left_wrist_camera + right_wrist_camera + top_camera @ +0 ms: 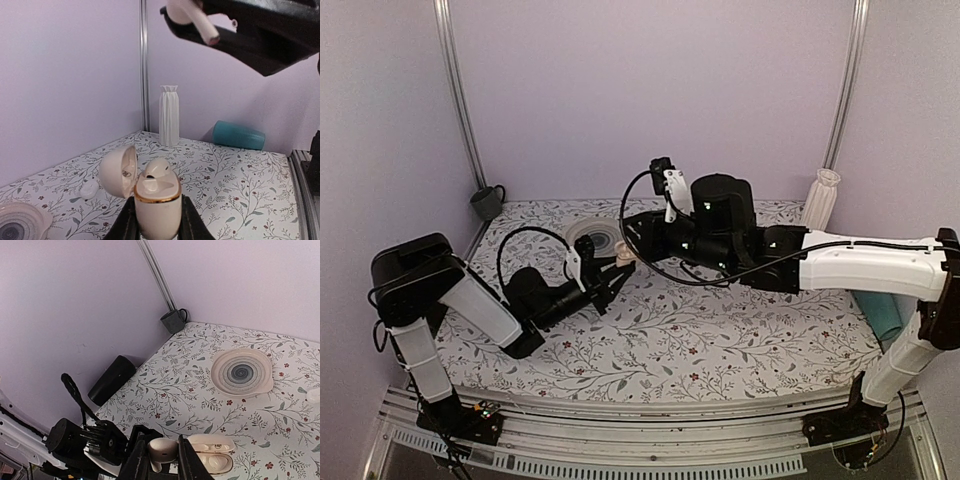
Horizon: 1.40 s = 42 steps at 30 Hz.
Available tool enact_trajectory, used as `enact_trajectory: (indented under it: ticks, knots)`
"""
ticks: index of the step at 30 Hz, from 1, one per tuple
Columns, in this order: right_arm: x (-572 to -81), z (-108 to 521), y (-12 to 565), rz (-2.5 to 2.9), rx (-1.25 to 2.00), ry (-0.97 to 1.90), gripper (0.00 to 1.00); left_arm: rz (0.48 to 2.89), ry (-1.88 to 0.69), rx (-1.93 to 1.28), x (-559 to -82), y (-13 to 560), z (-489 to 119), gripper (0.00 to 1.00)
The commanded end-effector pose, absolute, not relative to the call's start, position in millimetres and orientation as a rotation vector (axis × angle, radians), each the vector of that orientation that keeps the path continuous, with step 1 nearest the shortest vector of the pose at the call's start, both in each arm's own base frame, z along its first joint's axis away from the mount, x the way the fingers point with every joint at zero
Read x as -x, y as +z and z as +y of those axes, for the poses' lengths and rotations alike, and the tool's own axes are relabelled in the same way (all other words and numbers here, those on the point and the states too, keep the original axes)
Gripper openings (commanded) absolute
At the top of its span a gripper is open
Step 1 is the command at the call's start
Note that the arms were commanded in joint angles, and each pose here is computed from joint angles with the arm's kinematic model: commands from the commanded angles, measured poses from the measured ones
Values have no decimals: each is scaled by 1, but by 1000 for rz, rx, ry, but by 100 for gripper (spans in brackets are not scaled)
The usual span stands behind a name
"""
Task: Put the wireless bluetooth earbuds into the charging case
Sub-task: Insert the left earbud into the left side groove of the charging case.
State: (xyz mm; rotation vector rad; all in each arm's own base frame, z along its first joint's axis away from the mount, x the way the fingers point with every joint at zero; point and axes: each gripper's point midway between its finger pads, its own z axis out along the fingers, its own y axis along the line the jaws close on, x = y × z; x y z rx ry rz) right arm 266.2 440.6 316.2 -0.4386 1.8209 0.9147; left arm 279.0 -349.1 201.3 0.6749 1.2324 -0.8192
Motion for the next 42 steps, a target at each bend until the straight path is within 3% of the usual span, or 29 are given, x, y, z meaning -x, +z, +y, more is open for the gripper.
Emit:
enact_trajectory:
  ticks: [1,19,42]
  knots:
    - [-265,429,335,1744,388,922,20,867,-865,-570,-253,293,-333,0]
    - [-249,426,341,1620,397,959,20,760,-888,-605,-235,332,-339,0]
    - [-246,433,338,1609,418,960,21,773,-875,-611,-233,340,-345,0]
